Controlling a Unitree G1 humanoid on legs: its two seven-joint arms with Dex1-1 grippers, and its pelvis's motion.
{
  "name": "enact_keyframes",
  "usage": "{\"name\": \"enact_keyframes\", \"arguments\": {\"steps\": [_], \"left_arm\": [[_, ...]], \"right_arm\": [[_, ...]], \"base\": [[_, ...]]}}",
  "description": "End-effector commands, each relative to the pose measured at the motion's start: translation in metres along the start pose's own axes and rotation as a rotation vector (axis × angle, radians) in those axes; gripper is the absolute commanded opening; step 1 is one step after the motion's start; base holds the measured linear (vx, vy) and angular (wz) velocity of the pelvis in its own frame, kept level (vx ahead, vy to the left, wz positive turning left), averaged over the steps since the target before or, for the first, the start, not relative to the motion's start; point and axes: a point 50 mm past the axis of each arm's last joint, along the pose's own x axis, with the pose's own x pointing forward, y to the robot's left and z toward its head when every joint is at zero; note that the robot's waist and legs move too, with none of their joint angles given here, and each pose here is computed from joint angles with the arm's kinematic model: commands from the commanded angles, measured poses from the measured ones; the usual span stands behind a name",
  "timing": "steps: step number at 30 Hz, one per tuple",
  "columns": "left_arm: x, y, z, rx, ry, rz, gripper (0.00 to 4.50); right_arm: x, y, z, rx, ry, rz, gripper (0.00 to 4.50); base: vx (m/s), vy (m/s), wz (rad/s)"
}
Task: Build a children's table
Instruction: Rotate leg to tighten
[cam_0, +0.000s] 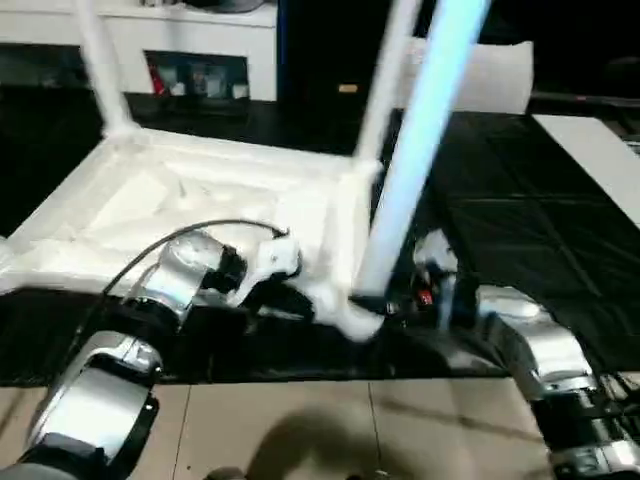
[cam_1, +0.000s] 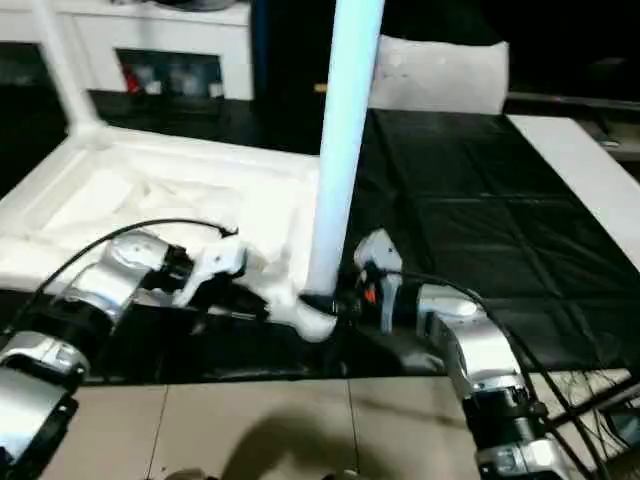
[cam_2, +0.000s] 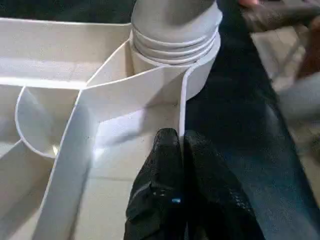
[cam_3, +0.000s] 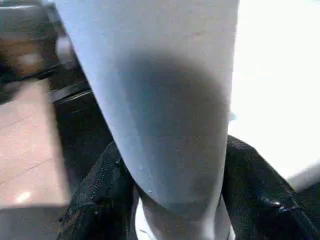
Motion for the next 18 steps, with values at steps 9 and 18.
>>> {"name": "enact_keyframes", "arguments": {"steps": [9, 18], "left_arm": [[0.053, 0.023, 0.058, -0.109, -0.143, 0.364, 0.0], [0.055, 0.025, 0.064, -0.116, -0.15, 0.403, 0.0]], "right_arm": [[0.089, 0.015, 0.025, 0.145, -0.076, -0.321, 2.01], [0.094, 0.017, 0.033, 0.121, -0.111, -0.342, 2.91]], "base": [[0.0, 0.0, 0.0], [0.0, 0.0, 0.0]]}}
